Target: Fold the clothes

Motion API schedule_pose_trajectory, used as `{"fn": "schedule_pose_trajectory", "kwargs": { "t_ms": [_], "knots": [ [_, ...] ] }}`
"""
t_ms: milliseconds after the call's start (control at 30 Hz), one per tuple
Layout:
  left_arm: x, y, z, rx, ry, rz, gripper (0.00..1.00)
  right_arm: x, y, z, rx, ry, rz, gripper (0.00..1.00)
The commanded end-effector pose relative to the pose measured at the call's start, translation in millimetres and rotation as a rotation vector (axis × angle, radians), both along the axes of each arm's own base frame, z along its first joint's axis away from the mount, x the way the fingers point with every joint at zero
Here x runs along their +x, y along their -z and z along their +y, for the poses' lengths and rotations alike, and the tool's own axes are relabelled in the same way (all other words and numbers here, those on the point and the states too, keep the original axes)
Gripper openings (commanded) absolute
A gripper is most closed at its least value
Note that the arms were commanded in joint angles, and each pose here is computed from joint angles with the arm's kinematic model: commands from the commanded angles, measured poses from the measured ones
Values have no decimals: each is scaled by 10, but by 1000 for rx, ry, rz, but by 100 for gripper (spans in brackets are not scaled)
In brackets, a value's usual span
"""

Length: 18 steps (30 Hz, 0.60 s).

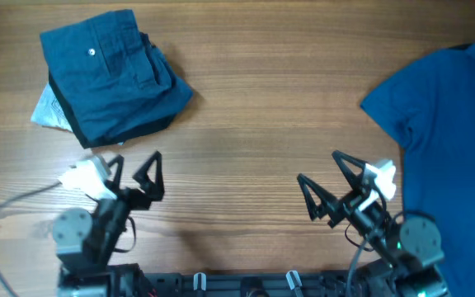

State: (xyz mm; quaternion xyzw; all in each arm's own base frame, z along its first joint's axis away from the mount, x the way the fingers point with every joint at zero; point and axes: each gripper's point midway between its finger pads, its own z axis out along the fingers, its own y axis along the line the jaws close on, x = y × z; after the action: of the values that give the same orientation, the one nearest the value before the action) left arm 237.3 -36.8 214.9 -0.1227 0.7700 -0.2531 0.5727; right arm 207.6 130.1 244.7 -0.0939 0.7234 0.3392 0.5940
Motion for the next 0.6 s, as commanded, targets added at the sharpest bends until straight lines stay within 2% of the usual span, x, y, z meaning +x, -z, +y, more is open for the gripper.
{"fn": "schedule_pose_trajectory", "kwargs": {
  "t_ms": [0, 133, 200, 267, 367, 400, 500, 567],
  "knots": [
    [147, -336, 89, -9, -47, 129, 100, 226, 45, 90, -85, -8, 181, 99],
    [300, -266, 79, -8, -25, 393, 99, 553, 307, 144, -312, -26, 417, 99],
    [431, -206, 41, -17, 14, 552, 100, 860, 445, 44, -443, 8, 571, 100],
    [504, -146, 29, -27, 23, 647, 100, 1081, 549, 68, -457, -6, 662, 100],
    [612, -97, -30, -53, 60, 686, 100, 1211, 829, 318, -438, -176, 742, 100],
    [630, -105, -76, -47, 100, 674, 100, 1275, 923, 292, -424, -158, 778, 100],
    [637, -124, -111, -40, 131, 659, 100, 1604, 1075, 35, -337, -14, 840, 100],
    [634, -127, -112, -40, 131, 658, 100, 1923, 1122, -386, -278, 162, 855, 93]
  ]
}}
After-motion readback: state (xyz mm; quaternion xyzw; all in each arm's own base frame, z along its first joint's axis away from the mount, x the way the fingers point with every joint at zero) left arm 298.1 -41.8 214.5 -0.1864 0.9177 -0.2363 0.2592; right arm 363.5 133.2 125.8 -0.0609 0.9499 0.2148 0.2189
